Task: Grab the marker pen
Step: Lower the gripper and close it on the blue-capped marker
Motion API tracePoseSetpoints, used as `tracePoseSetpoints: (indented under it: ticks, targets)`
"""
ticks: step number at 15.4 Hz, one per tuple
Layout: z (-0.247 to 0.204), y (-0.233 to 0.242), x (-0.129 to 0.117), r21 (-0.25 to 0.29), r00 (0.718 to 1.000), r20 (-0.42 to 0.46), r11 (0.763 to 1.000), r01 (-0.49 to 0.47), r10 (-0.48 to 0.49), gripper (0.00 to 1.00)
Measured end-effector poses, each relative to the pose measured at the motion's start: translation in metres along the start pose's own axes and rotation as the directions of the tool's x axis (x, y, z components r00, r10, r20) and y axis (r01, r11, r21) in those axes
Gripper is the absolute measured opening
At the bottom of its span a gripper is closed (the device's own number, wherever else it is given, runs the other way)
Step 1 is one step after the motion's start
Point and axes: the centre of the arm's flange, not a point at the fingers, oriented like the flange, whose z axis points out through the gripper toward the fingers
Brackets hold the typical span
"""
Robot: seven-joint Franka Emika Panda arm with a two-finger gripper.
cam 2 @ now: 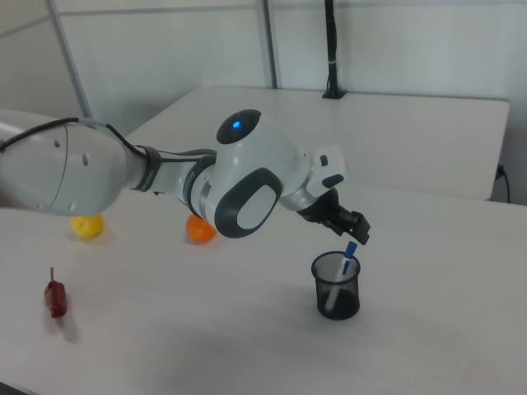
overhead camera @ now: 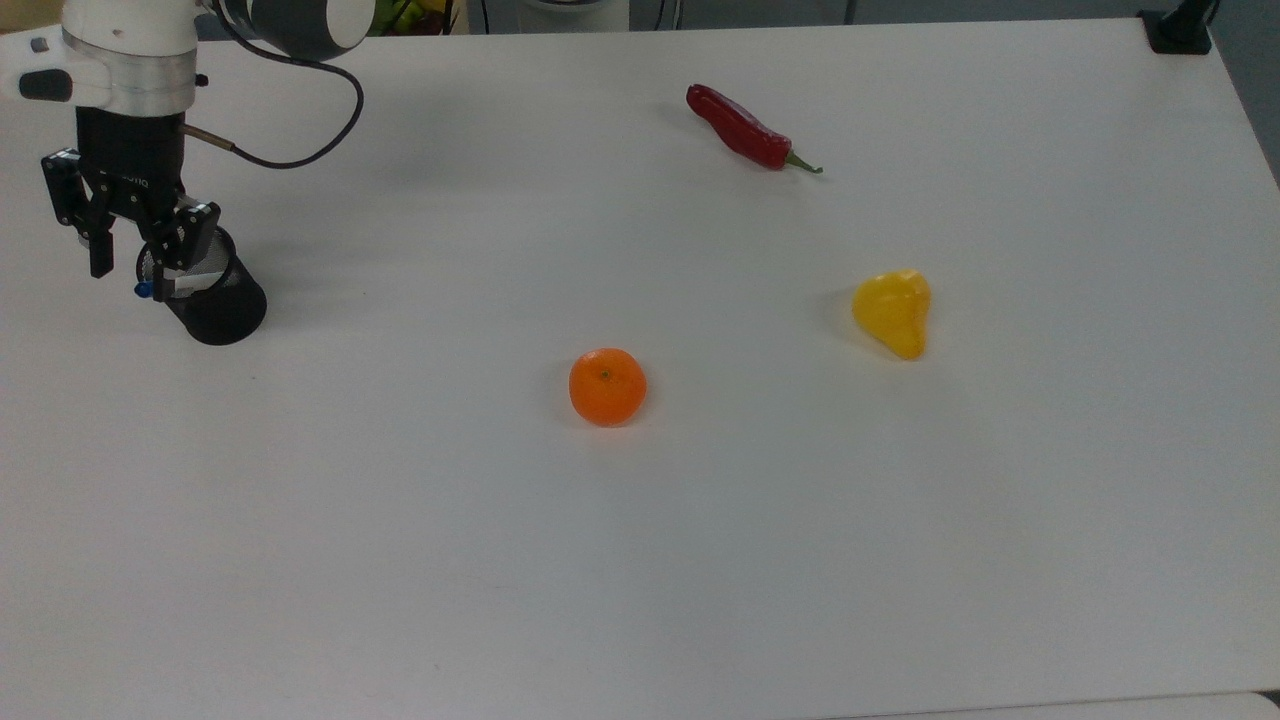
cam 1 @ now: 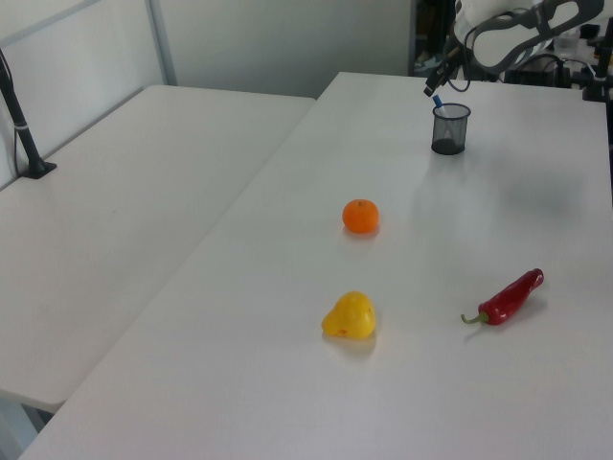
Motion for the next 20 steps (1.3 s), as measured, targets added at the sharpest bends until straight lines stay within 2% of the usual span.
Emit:
tracePoseSetpoints:
  ticks: [6,7,9,10,12,20]
  targets:
    - [0.018,-0.005,-0.01,-0.01,0.999,0.033,0.999,0.036,-0.036,0.55]
    - [0.02,-0.005,-0.011,-0.011,0.998,0.037,0.999,0.042,-0.042,0.47]
    - [0.022,-0.006,-0.012,-0.012,0.998,0.039,0.999,0.045,-0.045,0.43]
    - [0.022,-0.006,-0.012,-0.012,0.998,0.039,0.999,0.045,-0.045,0.37]
    - [0.022,-0.006,-0.012,-0.013,0.998,0.039,0.999,0.045,-0.045,0.19]
    - [0.018,0.001,-0.009,-0.019,0.999,0.03,0.999,0.037,-0.037,0.19]
